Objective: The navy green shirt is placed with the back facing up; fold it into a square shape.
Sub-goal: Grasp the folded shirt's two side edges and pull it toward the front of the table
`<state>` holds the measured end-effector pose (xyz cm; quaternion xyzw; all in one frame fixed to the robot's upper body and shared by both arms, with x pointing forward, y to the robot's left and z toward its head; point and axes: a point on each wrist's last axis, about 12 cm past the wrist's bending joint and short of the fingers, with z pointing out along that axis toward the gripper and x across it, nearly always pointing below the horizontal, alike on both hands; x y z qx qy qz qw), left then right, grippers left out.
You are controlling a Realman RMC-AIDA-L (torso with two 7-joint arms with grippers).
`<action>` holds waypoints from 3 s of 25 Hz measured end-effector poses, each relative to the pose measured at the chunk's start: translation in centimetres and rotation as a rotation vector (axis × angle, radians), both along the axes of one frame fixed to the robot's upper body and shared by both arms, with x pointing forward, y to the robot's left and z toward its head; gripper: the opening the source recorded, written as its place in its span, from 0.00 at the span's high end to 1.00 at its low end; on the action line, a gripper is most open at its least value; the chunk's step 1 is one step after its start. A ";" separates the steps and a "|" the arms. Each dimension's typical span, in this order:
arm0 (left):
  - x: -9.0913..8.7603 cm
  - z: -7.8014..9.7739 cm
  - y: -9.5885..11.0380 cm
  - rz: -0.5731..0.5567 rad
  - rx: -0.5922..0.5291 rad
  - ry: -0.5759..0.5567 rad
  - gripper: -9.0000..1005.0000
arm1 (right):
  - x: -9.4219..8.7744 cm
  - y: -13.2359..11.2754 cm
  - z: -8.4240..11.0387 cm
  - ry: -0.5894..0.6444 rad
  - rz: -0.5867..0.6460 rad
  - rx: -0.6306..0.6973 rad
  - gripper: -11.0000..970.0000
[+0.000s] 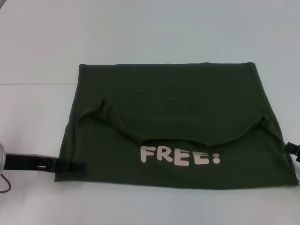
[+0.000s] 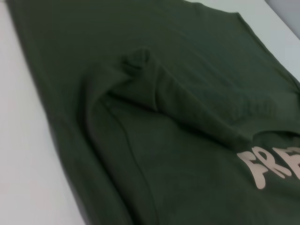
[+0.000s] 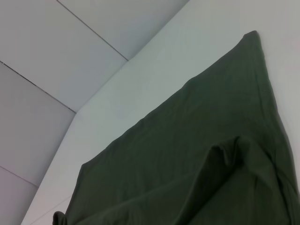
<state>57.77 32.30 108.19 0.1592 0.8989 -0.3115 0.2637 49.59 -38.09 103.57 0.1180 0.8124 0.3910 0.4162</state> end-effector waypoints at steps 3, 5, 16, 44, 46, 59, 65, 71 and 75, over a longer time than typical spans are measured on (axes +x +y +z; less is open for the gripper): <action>0.0 -0.1 -0.2 -0.028 0.014 -0.022 0.13 | 0.0 0.1 0.0 -0.001 0.002 0.000 0.04; -0.1 -0.2 -0.3 -0.053 0.027 -0.042 0.13 | 0.0 0.1 0.0 -0.002 0.003 -0.001 0.04; -0.2 -0.9 0.3 -0.047 0.091 -0.051 0.15 | 0.4 0.4 0.2 -0.006 0.020 -0.006 0.04; -0.1 -0.1 -1.1 -0.109 0.043 -0.008 0.19 | 0.6 0.5 0.1 -0.005 0.019 -0.006 0.04; 0.1 -0.2 -0.9 -0.093 0.055 -0.015 0.20 | 0.7 0.6 0.1 -0.006 0.020 -0.005 0.04; 0.2 -0.6 -1.2 -0.089 0.091 0.012 0.22 | 0.7 0.7 0.2 -0.009 0.027 -0.001 0.04; 0.3 -0.5 -1.4 -0.089 0.082 0.016 0.23 | 0.8 0.8 0.2 -0.009 0.028 0.000 0.04; 0.4 -0.4 -1.6 -0.099 0.090 0.018 0.24 | 0.8 0.8 0.2 -0.009 0.028 0.000 0.04; 0.6 -0.6 -1.5 -0.084 0.127 0.002 0.24 | 0.8 0.7 0.2 -0.009 0.028 0.000 0.04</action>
